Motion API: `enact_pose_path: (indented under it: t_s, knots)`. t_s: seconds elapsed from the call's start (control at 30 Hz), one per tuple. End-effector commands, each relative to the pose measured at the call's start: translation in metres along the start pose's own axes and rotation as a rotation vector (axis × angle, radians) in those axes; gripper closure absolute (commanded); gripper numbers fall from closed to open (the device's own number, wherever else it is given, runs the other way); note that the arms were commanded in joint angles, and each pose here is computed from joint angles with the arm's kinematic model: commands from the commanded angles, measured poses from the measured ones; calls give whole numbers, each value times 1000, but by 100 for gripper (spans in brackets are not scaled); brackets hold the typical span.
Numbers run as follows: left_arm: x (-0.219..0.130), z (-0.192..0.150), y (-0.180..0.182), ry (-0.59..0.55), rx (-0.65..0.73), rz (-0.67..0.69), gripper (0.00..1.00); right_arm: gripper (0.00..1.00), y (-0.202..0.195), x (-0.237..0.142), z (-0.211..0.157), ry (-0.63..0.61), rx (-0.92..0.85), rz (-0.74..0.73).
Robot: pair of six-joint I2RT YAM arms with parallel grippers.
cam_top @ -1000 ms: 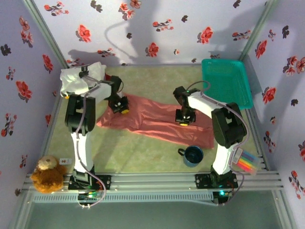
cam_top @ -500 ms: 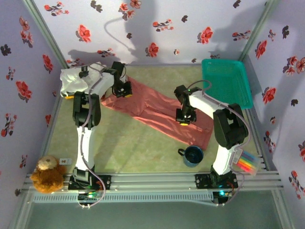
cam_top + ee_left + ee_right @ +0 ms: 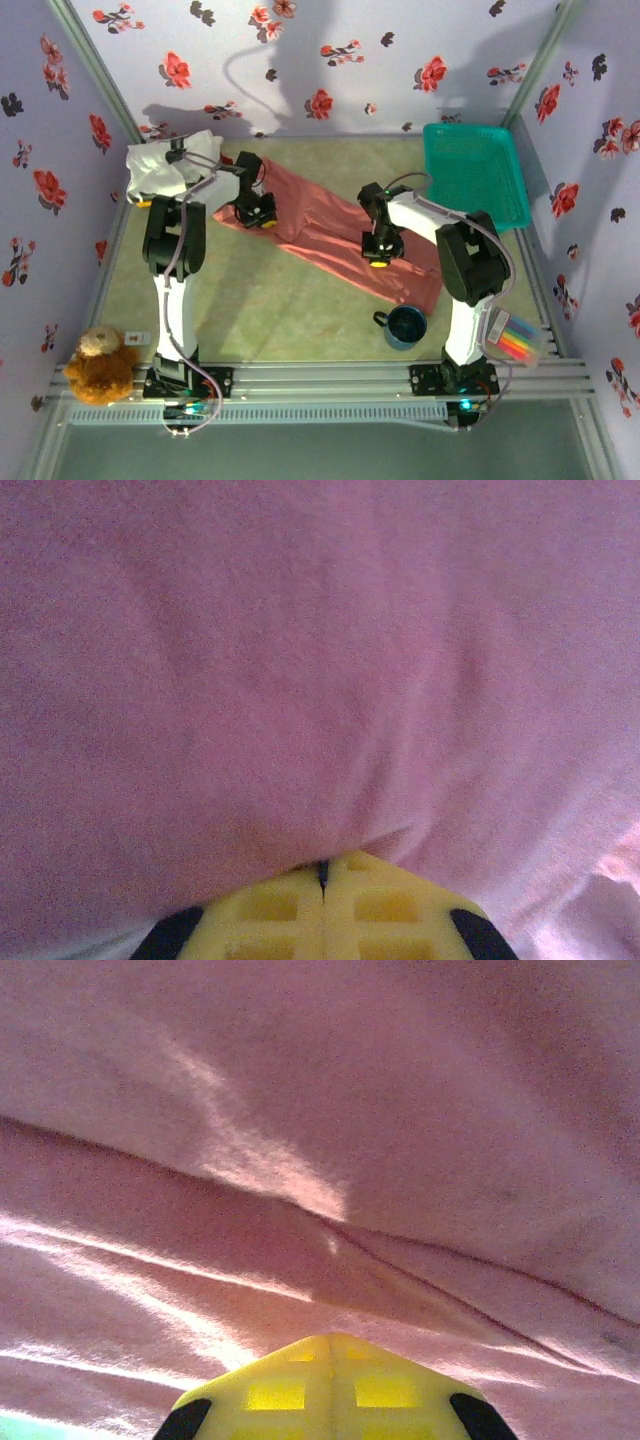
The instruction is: Fold and stack the t-shirts
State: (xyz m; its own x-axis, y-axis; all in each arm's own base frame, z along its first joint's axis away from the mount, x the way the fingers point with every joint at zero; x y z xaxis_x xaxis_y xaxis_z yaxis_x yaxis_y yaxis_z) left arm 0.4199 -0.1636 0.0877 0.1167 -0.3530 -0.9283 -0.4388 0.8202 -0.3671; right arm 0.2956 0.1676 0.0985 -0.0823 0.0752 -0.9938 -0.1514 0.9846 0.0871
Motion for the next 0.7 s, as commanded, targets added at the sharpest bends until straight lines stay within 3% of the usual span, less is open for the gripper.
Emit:
enact_pose_path:
  t_s: [0.0, 0.23, 0.43, 0.57, 0.67]
  knots:
    - [13, 10, 1, -26, -8, 25, 100, 100, 11, 2, 4, 0, -15, 30]
    - [41, 36, -8, -18, 29, 36, 100, 100, 22, 27, 7, 19, -35, 79]
    - [41, 78, -25, -164, 24, 22, 100, 100, 54, 32, 11, 4, -61, 137]
    - [31, 100, -46, -170, -2, -43, 100, 100, 88, 32, 18, -3, -99, 171]
    - [5, 102, -61, -235, 20, -86, 100, 100, 103, 22, 22, -36, -107, 178]
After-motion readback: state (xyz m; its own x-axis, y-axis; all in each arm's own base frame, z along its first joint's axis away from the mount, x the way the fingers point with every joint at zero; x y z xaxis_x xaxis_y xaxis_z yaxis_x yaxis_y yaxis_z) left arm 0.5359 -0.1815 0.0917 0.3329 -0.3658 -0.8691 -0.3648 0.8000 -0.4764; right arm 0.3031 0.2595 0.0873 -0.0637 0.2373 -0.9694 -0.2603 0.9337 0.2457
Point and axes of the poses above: each hand's point on the last joint's axis, 136 mm out from that joint toward the fingers, its own x axis out along the fingers, its own y axis along the line the jaws close on, z = x × y, the point moved 7 cm from there along -x, back along the fingers, and after that the axes turned 13 degrees about -x, right-handed, at the moved point
